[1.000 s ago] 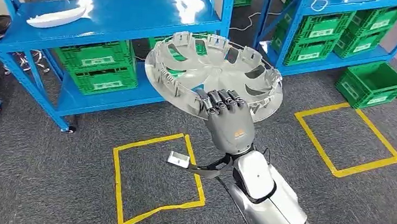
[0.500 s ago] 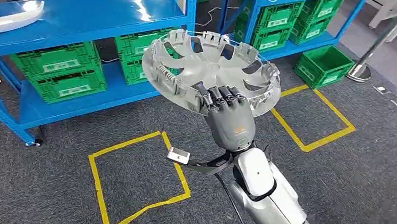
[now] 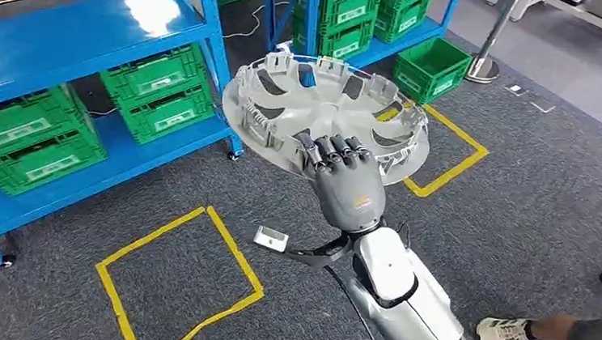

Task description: Take the parts from the cabinet and place them on the table.

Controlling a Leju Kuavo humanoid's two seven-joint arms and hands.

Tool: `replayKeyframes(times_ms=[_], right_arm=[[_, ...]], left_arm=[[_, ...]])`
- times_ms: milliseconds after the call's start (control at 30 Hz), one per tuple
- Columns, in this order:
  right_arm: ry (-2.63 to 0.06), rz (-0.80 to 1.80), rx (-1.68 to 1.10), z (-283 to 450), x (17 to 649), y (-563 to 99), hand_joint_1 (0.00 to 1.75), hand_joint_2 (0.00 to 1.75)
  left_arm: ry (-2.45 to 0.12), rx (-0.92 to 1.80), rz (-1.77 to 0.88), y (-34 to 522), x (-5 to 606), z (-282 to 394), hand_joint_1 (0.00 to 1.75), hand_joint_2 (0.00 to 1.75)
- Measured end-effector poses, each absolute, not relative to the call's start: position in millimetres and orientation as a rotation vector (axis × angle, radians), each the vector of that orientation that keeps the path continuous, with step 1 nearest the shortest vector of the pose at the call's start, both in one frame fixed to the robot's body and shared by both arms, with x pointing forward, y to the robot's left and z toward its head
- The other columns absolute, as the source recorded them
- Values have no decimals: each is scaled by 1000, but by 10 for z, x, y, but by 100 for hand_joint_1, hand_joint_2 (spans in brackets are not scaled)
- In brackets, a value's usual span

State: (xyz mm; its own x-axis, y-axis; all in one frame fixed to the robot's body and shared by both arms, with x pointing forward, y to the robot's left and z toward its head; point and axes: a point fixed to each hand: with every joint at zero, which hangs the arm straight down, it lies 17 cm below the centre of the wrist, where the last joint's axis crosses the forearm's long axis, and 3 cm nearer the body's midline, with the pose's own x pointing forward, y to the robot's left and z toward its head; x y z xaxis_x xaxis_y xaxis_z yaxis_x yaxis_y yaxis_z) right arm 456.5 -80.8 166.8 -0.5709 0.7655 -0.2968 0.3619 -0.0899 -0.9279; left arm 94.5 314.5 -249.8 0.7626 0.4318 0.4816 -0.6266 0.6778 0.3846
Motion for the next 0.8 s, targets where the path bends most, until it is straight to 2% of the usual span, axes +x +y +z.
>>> replayKeyframes(times_ms=[800], right_arm=[[-1865,1681,-1164,1742,4721,-658,175,175]], left_arm=[[-353,604,656,3224,902,-2477,0,175]])
